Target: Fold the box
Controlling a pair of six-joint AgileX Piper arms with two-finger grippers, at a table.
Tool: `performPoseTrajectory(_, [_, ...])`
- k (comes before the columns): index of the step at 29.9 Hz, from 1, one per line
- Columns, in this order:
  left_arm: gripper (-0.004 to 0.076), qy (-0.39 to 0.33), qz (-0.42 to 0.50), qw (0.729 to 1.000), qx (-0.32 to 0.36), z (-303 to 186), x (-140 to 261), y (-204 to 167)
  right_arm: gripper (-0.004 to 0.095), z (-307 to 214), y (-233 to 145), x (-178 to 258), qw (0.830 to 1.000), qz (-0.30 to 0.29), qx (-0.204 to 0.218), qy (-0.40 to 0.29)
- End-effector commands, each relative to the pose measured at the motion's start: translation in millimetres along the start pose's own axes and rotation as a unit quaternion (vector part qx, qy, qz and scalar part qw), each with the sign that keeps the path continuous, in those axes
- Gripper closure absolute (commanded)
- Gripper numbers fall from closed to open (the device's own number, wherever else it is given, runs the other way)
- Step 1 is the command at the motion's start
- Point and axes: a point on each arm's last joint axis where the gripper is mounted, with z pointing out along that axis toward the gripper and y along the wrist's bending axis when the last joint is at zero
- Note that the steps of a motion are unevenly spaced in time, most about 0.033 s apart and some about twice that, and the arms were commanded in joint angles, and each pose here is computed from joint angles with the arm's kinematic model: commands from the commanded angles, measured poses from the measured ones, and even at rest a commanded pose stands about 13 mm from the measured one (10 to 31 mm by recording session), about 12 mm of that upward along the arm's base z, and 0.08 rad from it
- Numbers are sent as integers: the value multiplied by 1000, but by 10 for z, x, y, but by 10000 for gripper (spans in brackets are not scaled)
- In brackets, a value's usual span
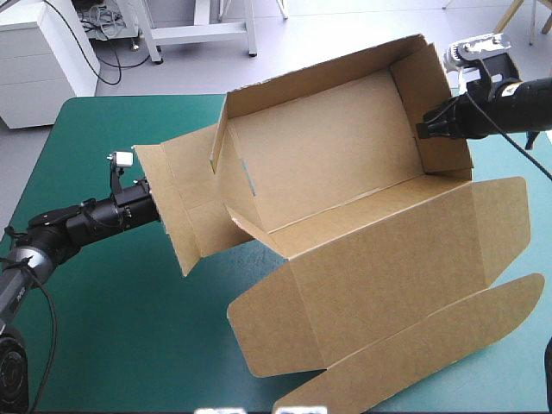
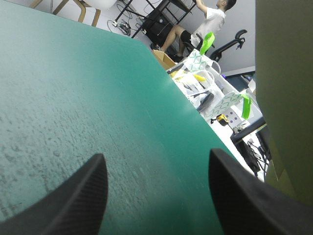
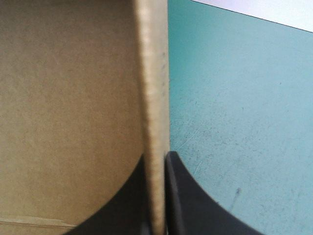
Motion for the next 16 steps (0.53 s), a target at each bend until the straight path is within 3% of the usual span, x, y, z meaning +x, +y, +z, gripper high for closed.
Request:
performPoseTrajectory(1, [248,-10,24,996,87,-26,-146,-342,927,-158,69,-165,997,4,-2,-80])
performPoseTrajectory(6, [248,-9,44,994,103,21,-232,-471,919,-27,136,-213,997,-10,9,-80])
performPoseTrajectory(12, [248,-2,81,989,126,80,-392,-716,920,146,274,-326,992,-23,70,-101])
performPoseTrajectory(16, [246,4,101,984,146,152,-451,-871,920,176,432,-402,989,-30,63,-132])
